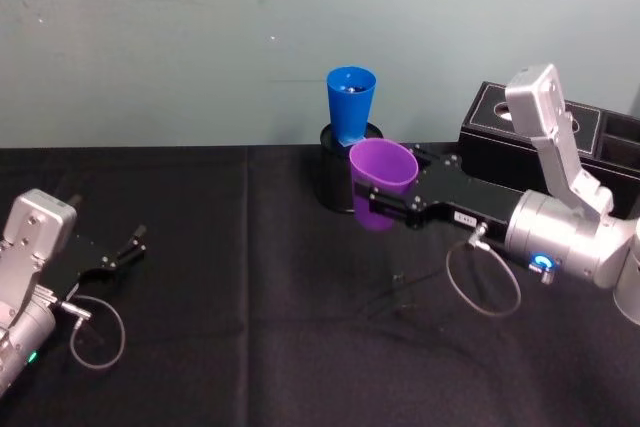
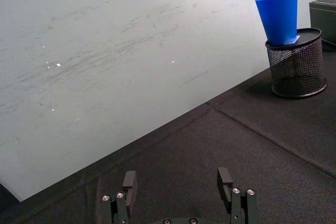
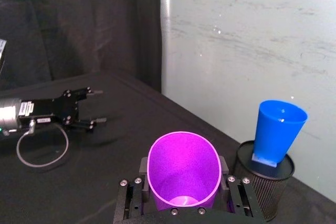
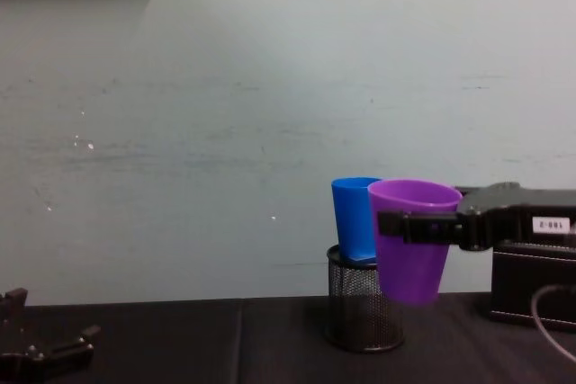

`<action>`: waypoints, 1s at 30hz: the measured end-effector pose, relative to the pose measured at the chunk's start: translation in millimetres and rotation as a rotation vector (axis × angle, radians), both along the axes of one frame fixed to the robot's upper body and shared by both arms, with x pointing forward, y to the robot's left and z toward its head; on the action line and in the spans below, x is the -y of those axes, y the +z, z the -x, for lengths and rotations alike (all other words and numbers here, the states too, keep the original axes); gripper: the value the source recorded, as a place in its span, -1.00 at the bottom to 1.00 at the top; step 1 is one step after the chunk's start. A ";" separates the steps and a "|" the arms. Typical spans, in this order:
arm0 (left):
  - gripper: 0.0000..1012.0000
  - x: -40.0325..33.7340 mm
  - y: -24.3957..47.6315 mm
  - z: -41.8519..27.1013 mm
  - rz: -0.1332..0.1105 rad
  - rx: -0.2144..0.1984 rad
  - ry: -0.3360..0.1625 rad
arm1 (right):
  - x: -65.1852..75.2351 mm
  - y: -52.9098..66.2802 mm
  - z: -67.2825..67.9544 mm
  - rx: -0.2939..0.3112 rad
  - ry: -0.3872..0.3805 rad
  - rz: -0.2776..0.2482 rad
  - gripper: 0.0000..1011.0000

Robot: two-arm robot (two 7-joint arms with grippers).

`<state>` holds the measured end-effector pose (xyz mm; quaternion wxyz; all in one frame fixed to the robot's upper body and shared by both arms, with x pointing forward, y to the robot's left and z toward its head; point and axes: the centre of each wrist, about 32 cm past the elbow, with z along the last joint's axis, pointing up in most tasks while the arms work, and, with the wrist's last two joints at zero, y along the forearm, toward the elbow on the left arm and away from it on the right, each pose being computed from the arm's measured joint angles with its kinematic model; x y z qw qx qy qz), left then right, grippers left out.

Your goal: Pick up one cup with a gripper and tap it against the other cup.

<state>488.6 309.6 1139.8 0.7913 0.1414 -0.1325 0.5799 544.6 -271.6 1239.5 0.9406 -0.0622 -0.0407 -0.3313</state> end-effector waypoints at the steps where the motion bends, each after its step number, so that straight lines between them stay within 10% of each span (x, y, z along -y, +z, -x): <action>1: 0.98 0.0 0.0 0.0 0.000 0.000 0.000 | -0.1 -1.2 0.7 -0.002 0.001 0.001 0.42; 30: 0.98 0.0 0.0 0.0 0.000 0.000 0.000 | -5.3 -15.7 11.9 -0.052 0.007 0.015 0.42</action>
